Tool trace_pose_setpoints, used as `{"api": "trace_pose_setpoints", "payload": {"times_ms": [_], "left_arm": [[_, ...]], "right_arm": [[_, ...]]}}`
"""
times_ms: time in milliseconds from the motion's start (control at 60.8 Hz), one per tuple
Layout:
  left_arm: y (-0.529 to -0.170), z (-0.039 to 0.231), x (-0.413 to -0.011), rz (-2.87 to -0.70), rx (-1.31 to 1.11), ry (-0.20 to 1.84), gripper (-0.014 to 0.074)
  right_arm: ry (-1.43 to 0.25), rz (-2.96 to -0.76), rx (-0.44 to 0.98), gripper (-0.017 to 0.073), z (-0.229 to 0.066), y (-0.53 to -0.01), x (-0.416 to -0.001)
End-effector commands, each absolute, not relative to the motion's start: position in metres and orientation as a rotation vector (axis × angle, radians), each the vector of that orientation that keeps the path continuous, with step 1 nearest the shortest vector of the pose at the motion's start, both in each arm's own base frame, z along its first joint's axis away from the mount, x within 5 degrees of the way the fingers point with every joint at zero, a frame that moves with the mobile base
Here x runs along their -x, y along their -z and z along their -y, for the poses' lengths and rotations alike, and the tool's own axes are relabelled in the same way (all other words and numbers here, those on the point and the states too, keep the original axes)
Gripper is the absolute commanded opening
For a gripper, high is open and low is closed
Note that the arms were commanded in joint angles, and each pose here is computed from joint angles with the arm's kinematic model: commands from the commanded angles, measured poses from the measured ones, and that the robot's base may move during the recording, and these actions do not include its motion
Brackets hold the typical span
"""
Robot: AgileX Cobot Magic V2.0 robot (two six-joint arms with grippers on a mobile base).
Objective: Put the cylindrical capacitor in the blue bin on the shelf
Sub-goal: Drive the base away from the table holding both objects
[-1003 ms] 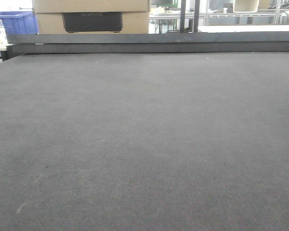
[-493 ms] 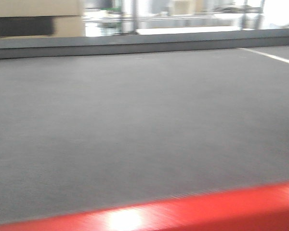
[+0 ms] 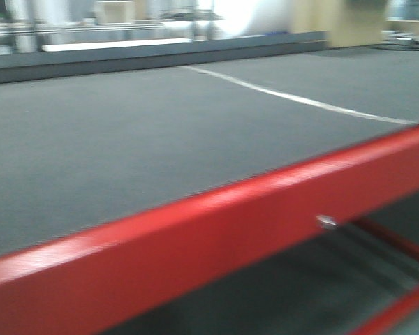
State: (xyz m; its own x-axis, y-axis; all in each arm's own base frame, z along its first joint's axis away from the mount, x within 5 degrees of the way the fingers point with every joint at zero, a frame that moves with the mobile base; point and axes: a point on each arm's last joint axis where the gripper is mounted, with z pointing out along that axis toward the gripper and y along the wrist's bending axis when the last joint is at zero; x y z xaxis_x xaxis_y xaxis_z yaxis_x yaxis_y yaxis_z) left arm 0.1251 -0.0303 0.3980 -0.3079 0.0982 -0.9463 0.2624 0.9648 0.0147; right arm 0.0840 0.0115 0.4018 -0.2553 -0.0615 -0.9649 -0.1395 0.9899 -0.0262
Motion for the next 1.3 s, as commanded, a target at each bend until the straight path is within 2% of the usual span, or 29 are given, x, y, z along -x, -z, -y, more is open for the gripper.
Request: {"api": "trace_pose_setpoints", "payload": {"times_ms": [0, 1282], "left_arm": [[-0.4025, 0.0311, -0.124, -1.85, -0.263, 0.176, -0.0111], [-0.4025, 0.0311, -0.124, -1.85, -0.263, 0.176, -0.0111]], "right_arm": [[-0.062, -1.799, 0.146, -0.0162, -0.0107, -0.4064, -0.0821], [-0.062, -1.799, 0.146, -0.0162, -0.0107, -0.4064, -0.0821]]}}
